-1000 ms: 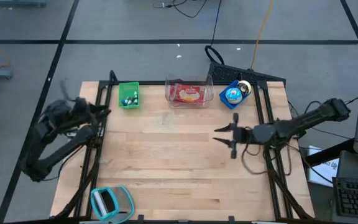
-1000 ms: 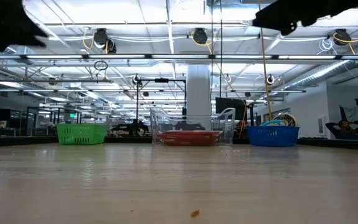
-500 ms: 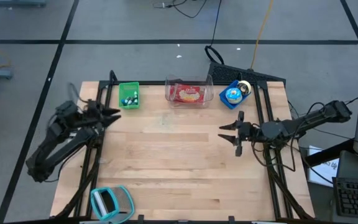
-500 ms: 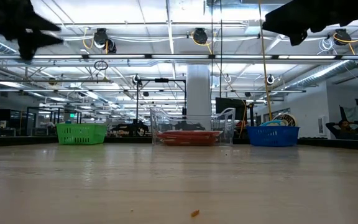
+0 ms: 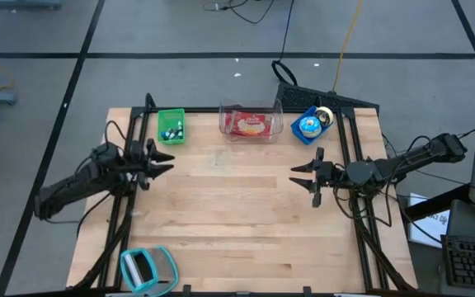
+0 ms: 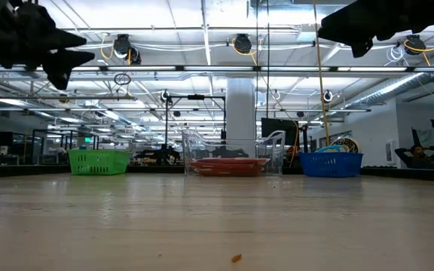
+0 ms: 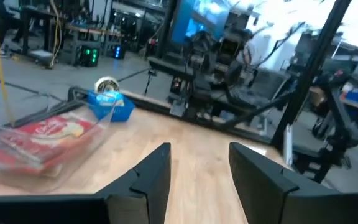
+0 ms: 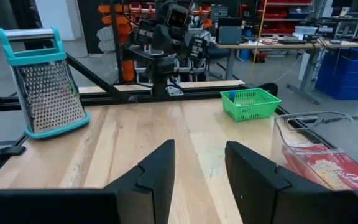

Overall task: Pick & Place Food Item
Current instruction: Return to Home Position

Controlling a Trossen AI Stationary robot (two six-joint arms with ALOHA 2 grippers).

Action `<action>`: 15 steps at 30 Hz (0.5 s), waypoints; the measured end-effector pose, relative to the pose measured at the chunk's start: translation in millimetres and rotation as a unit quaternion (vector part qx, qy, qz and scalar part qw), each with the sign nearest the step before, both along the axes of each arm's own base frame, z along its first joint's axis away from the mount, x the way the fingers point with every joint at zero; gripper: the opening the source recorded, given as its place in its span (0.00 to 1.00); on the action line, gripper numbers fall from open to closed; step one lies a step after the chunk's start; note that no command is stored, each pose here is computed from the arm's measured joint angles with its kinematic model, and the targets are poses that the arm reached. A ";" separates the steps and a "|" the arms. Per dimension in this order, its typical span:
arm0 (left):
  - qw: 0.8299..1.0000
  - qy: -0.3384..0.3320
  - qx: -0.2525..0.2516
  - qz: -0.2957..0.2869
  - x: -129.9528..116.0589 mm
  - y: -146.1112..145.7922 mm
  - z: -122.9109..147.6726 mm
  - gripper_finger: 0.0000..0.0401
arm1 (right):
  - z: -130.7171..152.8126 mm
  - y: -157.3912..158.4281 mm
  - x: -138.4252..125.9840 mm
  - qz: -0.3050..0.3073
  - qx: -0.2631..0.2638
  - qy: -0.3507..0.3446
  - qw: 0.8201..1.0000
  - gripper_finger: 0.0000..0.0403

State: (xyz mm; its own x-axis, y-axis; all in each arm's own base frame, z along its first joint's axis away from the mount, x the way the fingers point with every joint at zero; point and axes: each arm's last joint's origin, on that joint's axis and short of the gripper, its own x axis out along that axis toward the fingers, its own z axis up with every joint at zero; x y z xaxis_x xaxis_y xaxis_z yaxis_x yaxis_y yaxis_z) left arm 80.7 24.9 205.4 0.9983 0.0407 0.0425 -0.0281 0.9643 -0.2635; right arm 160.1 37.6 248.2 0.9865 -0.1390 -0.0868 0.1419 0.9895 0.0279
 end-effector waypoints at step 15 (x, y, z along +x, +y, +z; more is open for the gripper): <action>0.995 0.029 0.099 0.002 7.0 -29.1 -10.0 0.40 | -2.4 0.4 -0.4 0.003 0.007 0.004 1.000 0.32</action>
State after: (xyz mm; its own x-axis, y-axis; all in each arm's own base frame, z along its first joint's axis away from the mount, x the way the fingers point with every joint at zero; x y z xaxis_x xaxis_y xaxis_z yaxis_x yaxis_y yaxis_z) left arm 87.7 -4.2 195.5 0.9991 0.0416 -0.0075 -0.0420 0.9969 -0.0666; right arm 159.7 38.1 245.8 0.9865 -0.1328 -0.0960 0.1371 0.9898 0.0399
